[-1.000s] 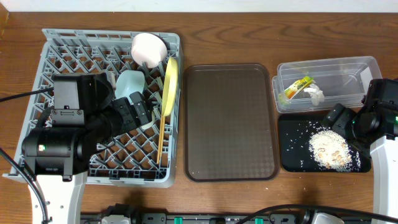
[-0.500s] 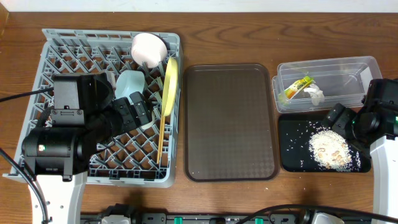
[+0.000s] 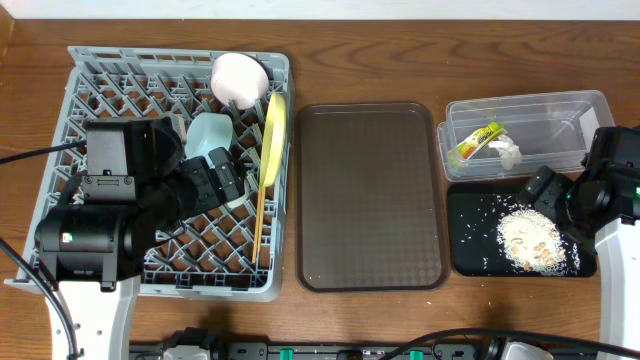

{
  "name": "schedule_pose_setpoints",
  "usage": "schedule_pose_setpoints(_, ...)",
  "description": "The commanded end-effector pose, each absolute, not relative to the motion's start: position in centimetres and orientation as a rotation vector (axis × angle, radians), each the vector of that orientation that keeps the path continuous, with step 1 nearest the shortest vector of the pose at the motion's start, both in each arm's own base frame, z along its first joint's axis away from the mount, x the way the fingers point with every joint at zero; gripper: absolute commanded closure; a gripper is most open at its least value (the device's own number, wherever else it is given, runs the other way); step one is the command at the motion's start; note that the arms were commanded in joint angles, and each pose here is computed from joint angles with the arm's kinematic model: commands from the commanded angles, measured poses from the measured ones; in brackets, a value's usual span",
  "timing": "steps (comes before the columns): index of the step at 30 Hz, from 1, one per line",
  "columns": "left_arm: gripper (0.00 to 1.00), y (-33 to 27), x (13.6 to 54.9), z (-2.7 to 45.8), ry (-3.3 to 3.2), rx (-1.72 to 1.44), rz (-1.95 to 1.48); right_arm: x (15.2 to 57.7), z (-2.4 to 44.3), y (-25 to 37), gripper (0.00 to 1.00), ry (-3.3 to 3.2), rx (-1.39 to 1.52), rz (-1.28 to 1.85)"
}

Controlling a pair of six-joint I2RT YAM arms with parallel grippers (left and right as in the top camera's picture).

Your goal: Sort waste into correct bins and load items into the dishwasher

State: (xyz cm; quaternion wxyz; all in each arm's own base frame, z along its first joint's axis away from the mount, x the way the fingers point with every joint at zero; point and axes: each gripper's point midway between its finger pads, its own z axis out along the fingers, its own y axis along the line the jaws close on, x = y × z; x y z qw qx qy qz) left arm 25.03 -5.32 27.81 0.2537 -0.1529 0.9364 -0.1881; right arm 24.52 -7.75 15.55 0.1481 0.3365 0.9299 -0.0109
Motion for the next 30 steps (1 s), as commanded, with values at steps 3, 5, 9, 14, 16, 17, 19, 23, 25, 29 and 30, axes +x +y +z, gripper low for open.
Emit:
schedule_pose_setpoints(3,0.03,-5.5,25.0,28.2,2.541,-0.414,-0.525,24.6,16.2,-8.3,0.01,2.646,0.987,-0.041)
schedule_pose_setpoints(5,0.03,-5.5,25.0,28.2,2.541,-0.414,-0.526,24.6,16.2,-8.3,0.01,2.646,0.987,-0.041)
schedule_pose_setpoints(9,0.03,-5.5,25.0,28.2,2.541,-0.414,-0.526,24.6,16.3,-8.3,0.01,2.641,0.986,-0.040)
schedule_pose_setpoints(14,0.03,-5.5,25.0,28.2,2.541,-0.415,-0.526,24.4,17.3,-8.1,0.01,2.604,0.955,-0.046)
schedule_pose_setpoints(16,0.03,-5.5,25.0,28.2,2.541,-0.414,-0.526,24.4,18.3,-7.8,0.01,2.565,0.931,-0.032)
schedule_pose_setpoints(17,0.03,-5.5,25.0,28.2,2.541,-0.414,-0.526,24.7,18.8,-7.4,0.01,2.543,0.908,-0.010)
schedule_pose_setpoints(19,0.03,-5.5,25.0,28.2,2.541,-0.414,-0.526,26.0,20.8,-6.2,0.01,2.468,0.781,0.052)
schedule_pose_setpoints(23,0.03,-5.5,25.0,28.2,2.541,-0.414,-0.525,30.3,27.9,-1.2,0.01,2.176,0.304,0.167)
schedule_pose_setpoints(25,0.03,-5.5,25.0,28.2,2.541,-0.414,-0.525,31.3,34.4,3.4,0.01,1.869,-0.002,0.209)
schedule_pose_setpoints(29,0.03,-5.5,25.0,28.2,2.541,-0.414,-0.526,28.4,41.3,8.2,0.01,1.440,-0.276,0.212)
schedule_pose_setpoints(30,0.03,-5.5,25.0,28.2,2.541,-0.414,-0.526,27.7,42.2,8.7,0.01,1.368,-0.297,0.213)
